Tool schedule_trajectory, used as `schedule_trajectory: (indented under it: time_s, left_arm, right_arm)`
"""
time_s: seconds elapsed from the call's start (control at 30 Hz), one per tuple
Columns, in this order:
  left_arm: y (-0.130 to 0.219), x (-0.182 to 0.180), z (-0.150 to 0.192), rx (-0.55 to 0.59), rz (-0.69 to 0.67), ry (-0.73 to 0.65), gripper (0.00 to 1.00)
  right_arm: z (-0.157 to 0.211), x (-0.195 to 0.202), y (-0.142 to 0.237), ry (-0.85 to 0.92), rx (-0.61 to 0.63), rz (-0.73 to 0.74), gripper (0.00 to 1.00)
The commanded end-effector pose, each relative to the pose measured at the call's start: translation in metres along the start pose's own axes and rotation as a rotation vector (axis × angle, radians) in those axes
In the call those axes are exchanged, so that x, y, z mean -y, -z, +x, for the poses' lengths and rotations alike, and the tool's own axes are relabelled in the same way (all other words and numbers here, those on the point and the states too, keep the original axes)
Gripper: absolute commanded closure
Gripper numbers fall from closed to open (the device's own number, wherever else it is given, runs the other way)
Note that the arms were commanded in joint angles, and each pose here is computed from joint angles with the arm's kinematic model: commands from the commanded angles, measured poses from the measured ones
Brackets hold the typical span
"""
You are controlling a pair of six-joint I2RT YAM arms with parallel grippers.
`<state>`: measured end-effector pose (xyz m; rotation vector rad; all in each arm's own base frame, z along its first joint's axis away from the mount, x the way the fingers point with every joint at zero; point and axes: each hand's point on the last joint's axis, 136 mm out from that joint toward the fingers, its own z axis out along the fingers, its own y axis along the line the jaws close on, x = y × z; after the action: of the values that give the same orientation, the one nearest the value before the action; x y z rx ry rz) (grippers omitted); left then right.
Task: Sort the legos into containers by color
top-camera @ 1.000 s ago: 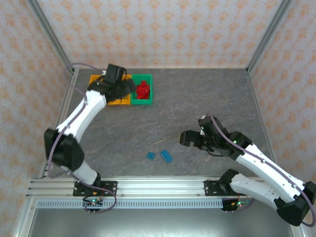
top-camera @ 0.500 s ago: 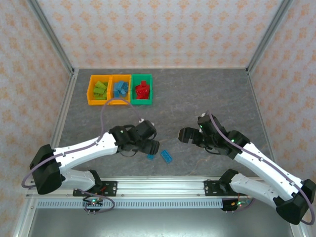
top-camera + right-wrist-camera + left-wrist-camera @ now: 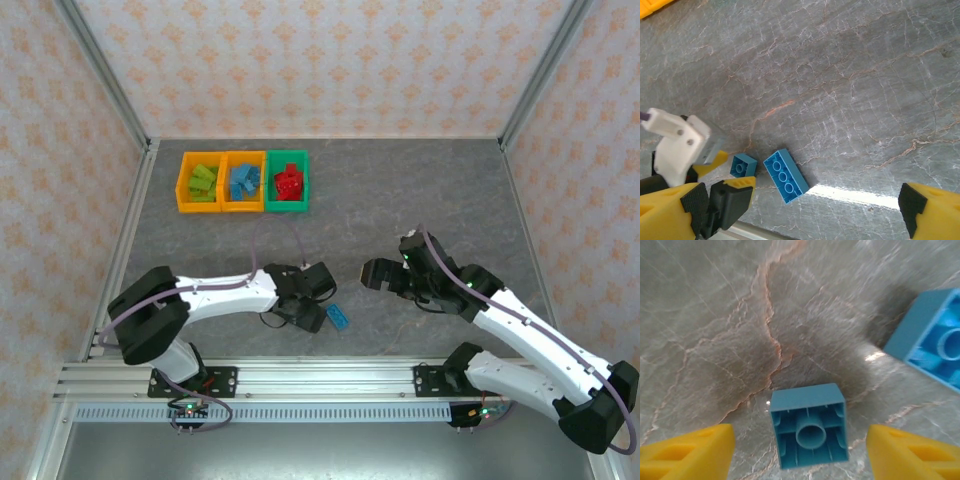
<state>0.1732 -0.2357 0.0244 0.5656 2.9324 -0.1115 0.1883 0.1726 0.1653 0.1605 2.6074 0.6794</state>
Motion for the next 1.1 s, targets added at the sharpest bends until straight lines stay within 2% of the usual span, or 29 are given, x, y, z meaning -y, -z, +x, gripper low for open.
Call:
schedule_trajectory:
  time_s: [0.0, 0.2, 0.33, 0.47, 0.6, 0.67, 0.8, 0.93, 1.07]
  left_arm:
    - [0.0, 0.006, -0.004, 0.009, 0.008, -0.032, 0.41]
    - [0.001, 0.006, -0.006, 0.041, 0.021, 0.001, 0.59]
    - [0.029, -0.013, -0.023, 0.161, -0.023, 0.039, 0.68]
    - [0.075, -0.062, -0.056, 0.304, -0.015, 0.172, 0.73]
    - [0.114, -0.139, -0.102, 0.452, -0.062, 0.365, 0.74]
    - [0.122, -0.179, -0.126, 0.49, -0.104, 0.455, 0.74]
    - [0.128, -0.243, -0.176, 0.516, -0.193, 0.574, 0.76]
    - [0.12, -0.279, -0.225, 0.505, -0.179, 0.628, 0.75]
    - [0.102, -0.302, -0.256, 0.43, -0.189, 0.636, 0.69]
  right_arm:
    - [-0.001, 0.006, -0.002, -0.014, 0.017, 0.021, 0.01]
    - [-0.003, 0.003, -0.002, -0.008, 0.015, 0.019, 0.0]
    - [-0.003, 0.003, -0.002, -0.007, 0.013, 0.021, 0.0]
    - [-0.005, 0.001, -0.002, -0.004, 0.022, 0.018, 0.0]
    - [-0.008, -0.003, -0.001, 0.001, 0.023, 0.012, 0.0]
    - [-0.009, -0.005, -0.002, 0.0, 0.021, 0.008, 0.0]
    - [-0.009, -0.005, 0.0, -0.001, 0.019, 0.01, 0.01]
    - [-0.009, -0.001, 0.007, 0.0, 0.028, 0.025, 0.01]
    - [-0.01, 0.003, 0.016, 0.0, 0.055, 0.03, 0.0]
